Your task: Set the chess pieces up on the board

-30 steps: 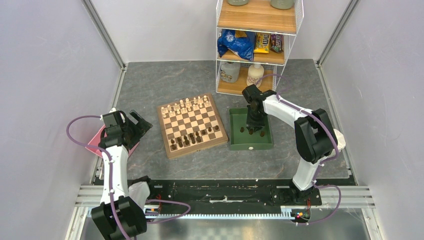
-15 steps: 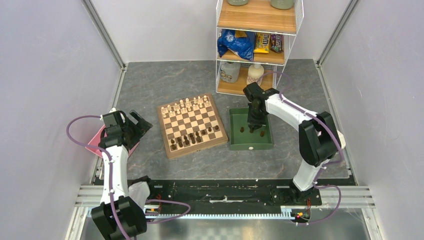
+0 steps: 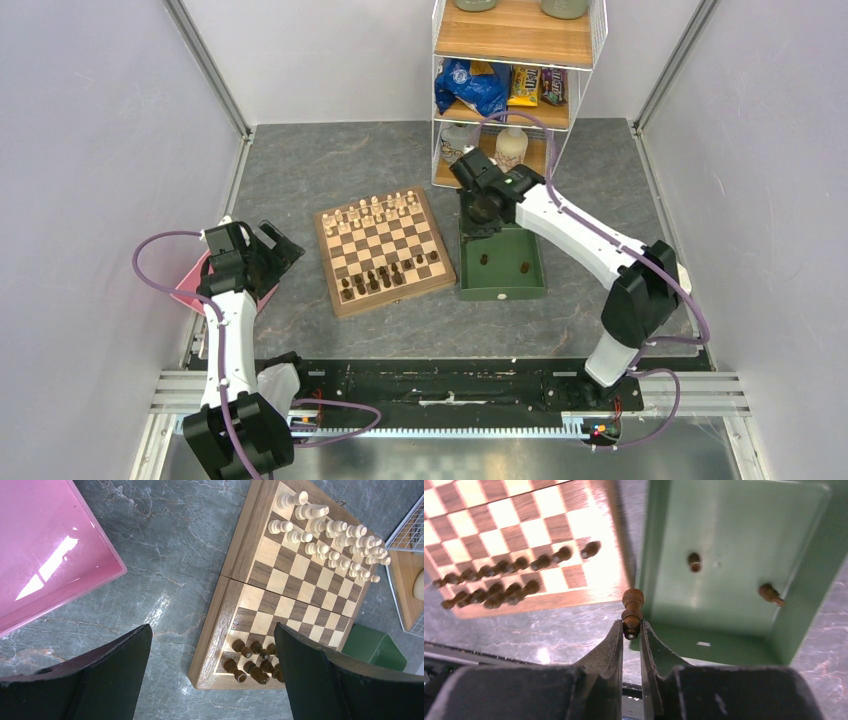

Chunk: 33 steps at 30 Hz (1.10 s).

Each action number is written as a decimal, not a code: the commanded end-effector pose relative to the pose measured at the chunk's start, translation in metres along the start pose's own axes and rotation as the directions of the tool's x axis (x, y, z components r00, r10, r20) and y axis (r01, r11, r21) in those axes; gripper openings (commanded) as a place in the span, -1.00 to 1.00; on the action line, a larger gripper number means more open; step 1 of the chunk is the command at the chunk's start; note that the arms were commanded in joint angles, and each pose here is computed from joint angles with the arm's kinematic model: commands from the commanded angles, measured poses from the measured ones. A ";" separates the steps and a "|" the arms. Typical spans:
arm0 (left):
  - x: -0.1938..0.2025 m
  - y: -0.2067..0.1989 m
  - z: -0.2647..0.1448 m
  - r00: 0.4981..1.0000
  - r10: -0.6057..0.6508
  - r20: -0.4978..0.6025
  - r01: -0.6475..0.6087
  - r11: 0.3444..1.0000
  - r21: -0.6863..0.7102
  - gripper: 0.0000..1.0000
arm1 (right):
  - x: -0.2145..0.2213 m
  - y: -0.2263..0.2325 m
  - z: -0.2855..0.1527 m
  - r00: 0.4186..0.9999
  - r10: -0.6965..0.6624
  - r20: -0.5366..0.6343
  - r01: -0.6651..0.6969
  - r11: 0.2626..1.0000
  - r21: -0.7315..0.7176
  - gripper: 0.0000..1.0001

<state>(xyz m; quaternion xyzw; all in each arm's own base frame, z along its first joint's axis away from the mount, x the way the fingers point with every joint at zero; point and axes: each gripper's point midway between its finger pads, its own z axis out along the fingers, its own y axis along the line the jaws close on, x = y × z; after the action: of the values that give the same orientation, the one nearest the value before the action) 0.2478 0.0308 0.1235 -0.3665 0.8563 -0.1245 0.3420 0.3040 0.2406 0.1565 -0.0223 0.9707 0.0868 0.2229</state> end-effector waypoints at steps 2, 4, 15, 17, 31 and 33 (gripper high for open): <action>-0.006 -0.009 -0.004 1.000 0.027 0.015 -0.027 0.999 0.045 0.98 | 0.014 0.051 0.004 0.994 -0.106 -0.030 0.104 0.992 -0.064 -0.76; -0.006 -0.009 -0.004 1.000 0.026 0.015 -0.027 0.999 0.044 0.97 | 0.022 0.069 0.009 0.989 -0.137 -0.048 0.132 0.987 -0.092 -0.76; -0.006 -0.009 -0.004 0.999 0.027 0.017 -0.028 0.998 0.047 0.97 | 0.058 0.119 0.037 0.961 -0.248 -0.125 0.228 0.962 -0.151 -0.75; -0.006 -0.009 -0.004 1.000 0.026 0.017 -0.026 0.999 0.046 0.98 | 0.061 0.123 0.041 0.958 -0.256 -0.131 0.236 0.960 -0.151 -0.75; -0.005 -0.009 -0.003 1.000 0.026 0.012 -0.026 0.999 0.045 0.97 | 0.063 0.125 0.061 0.950 -0.273 -0.153 0.258 0.960 -0.110 -0.73; -0.005 -0.009 -0.003 1.000 0.026 0.012 -0.026 0.999 0.045 0.97 | 0.063 0.125 0.064 0.949 -0.274 -0.155 0.260 0.960 -0.106 -0.73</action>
<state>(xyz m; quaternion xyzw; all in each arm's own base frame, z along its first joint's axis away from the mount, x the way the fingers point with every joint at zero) 0.2482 0.0278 0.1242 -0.3633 0.8568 -0.1328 0.3409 0.2593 0.3680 0.0868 -0.1630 0.9723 0.0936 0.1390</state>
